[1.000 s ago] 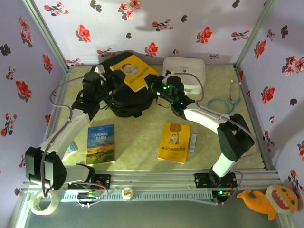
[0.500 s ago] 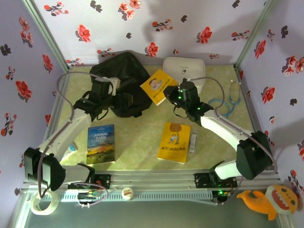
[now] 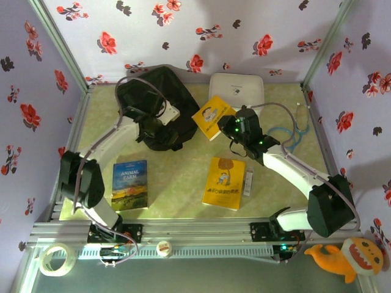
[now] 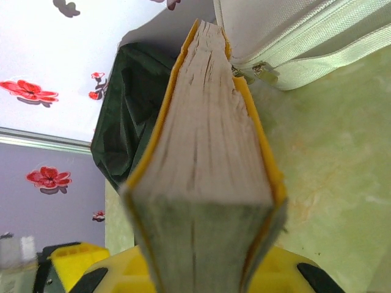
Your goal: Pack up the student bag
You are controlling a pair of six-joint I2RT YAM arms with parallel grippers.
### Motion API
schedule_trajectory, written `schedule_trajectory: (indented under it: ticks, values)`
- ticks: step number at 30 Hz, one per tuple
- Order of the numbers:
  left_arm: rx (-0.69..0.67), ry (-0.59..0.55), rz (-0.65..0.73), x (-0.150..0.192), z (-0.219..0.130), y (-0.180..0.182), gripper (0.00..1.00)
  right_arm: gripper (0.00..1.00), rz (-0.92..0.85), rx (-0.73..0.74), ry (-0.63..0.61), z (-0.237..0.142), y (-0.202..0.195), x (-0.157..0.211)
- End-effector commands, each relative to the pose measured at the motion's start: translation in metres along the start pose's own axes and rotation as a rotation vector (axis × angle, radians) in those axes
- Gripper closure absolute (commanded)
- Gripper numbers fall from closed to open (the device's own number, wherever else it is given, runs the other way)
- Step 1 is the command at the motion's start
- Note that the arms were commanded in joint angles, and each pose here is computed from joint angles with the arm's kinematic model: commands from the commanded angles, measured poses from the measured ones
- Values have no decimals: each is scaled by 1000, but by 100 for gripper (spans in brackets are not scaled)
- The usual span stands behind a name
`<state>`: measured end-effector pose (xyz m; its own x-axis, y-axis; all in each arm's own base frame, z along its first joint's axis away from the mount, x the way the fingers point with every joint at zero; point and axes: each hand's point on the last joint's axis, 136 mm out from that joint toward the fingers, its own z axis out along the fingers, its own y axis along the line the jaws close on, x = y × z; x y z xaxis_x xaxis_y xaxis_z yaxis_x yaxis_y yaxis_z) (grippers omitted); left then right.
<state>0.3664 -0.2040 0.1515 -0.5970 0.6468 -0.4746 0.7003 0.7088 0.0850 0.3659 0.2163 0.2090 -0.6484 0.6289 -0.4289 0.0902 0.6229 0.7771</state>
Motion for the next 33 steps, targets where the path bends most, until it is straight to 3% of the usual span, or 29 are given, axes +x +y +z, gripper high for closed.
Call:
schedule_trajectory:
  ticks: [1, 7, 14, 19, 26, 29, 33]
  values:
    - [22, 99, 128, 8, 8, 3, 26, 84, 2, -89, -62, -11, 22, -15]
    - [53, 175, 165, 4, 34, 9, 42, 84, 25, -96, -49, -7, 21, -11]
    - [57, 227, 195, 4, 49, 17, 49, 84, 52, -110, -21, -2, 21, -6]
    - [-42, 197, 188, -10, 50, 35, 57, 84, 54, -110, -21, -2, 21, -6]
    - [-30, 234, 195, -5, 60, 33, 52, 84, 62, -118, -10, 1, 21, -3]
    - [9, 295, 262, 8, 66, 22, 46, 83, 62, -114, -9, 1, 20, -3]
    - [-16, 323, 330, 9, 68, 21, 46, 83, 64, -117, -8, 1, 21, -3]
